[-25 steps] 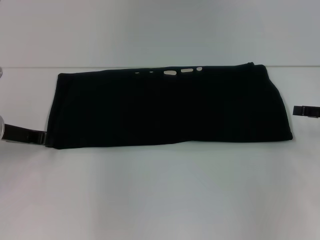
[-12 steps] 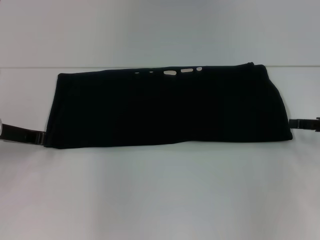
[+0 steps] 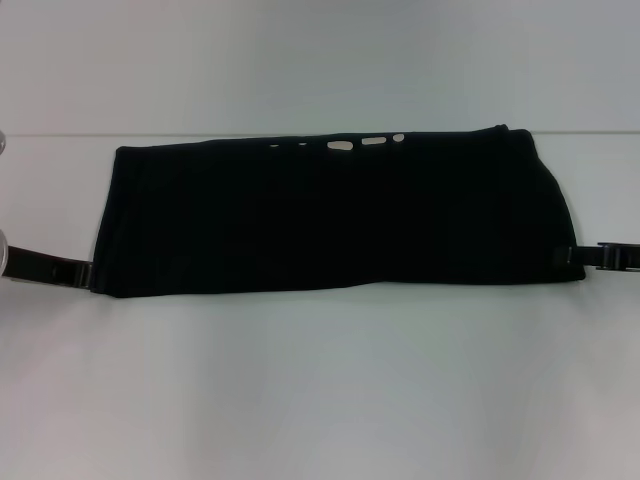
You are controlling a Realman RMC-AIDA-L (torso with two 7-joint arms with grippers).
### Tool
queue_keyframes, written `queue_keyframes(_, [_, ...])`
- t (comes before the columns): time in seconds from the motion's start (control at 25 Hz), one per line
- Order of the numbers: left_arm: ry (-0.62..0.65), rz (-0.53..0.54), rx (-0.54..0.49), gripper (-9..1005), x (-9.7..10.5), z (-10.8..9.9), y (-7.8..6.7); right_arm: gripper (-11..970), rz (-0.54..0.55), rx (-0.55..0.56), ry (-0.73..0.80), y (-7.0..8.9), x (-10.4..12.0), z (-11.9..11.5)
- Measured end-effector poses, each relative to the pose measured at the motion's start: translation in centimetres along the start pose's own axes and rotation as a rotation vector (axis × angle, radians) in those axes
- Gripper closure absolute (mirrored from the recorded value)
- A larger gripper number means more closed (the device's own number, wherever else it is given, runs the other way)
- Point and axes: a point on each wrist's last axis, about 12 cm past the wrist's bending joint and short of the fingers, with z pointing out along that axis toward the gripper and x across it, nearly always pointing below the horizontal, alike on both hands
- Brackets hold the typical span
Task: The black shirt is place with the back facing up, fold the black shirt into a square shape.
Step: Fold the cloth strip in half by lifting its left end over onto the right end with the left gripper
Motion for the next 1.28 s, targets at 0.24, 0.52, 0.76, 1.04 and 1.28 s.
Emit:
queue_keyframes(0.24, [-0.004, 0.010, -0.004, 998, -0.1, 0.0, 0.1, 436, -0.001, -0.004, 0.013, 0.3, 0.1, 0.5])
queue_keyframes(0.52, [-0.007, 0.014, -0.006, 997, -0.1, 0.0, 0.1, 703, -0.008, -0.005, 0.022, 0.5, 0.3, 0.7])
queue_keyframes(0.76, [-0.007, 0.016, -0.006, 990, -0.2, 0.0, 0.1, 933, 0.001, -0.001, 0.010, 0.2, 0.5, 0.4])
queue_keyframes(1.04, [-0.011, 0.012, -0.008, 974, -0.2, -0.1, 0.2, 952, 0.014, 0.010, 0.013, -0.6, 1.0, -0.2])
queue_keyframes(1.28, [-0.021, -0.003, -0.015, 961, -0.1, -0.4, 0.6, 955, 0.023, 0.003, 0.015, -0.9, 1.4, -0.7])
